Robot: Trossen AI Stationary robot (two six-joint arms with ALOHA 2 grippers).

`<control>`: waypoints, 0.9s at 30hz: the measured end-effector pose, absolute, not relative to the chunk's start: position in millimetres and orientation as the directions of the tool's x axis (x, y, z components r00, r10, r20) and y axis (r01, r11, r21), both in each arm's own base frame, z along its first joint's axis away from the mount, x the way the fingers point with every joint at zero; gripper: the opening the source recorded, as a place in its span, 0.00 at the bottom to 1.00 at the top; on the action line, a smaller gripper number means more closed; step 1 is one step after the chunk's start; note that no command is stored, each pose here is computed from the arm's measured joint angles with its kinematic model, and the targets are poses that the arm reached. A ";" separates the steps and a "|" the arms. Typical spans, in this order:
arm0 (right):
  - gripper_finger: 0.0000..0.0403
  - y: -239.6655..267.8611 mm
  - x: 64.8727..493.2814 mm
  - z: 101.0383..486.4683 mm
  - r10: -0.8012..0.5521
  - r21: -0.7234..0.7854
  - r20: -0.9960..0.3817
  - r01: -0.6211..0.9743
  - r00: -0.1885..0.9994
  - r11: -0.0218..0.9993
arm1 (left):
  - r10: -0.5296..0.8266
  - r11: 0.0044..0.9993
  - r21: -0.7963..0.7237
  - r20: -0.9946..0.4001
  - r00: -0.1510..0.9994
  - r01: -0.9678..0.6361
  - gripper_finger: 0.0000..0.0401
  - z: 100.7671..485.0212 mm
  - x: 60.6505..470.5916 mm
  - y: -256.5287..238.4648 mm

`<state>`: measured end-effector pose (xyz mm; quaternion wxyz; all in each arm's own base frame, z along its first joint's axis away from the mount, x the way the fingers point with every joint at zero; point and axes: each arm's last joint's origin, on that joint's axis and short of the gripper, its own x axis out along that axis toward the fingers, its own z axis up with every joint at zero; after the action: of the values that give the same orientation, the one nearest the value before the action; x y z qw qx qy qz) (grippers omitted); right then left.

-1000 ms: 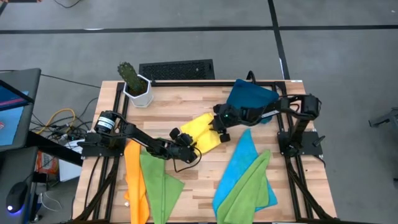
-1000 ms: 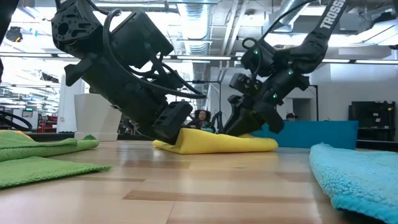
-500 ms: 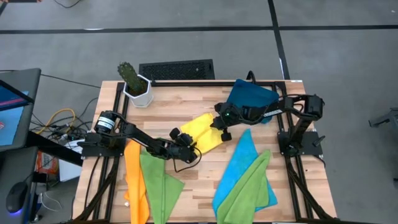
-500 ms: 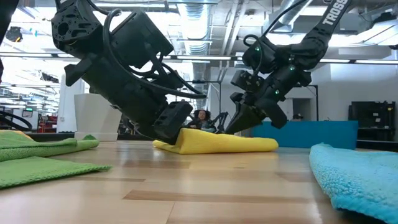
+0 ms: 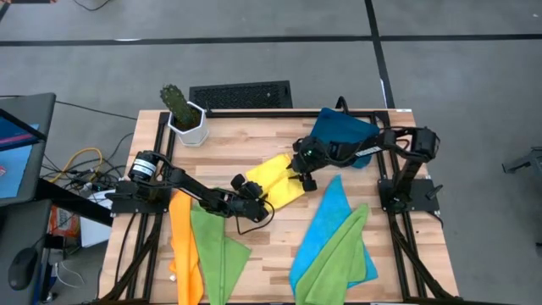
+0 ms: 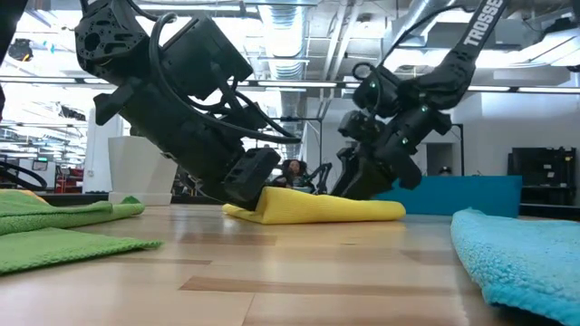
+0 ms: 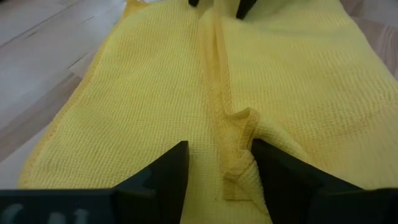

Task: Fold microfiber towels
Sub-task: Fold the yellow microfiber cloth

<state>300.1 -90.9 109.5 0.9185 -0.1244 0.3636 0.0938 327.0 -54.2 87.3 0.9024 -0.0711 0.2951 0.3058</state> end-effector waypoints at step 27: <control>0.06 -92.0 299.2 114.5 0.075 -0.158 -0.684 -0.248 0.726 0.956 | 0.499 0.808 0.045 -0.585 0.640 -0.588 0.43 86.8 326.9 -54.4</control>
<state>299.2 -92.0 114.5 0.9211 -0.1201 0.3598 0.0875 326.9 -54.4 86.8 0.9024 -0.0748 0.2992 0.3011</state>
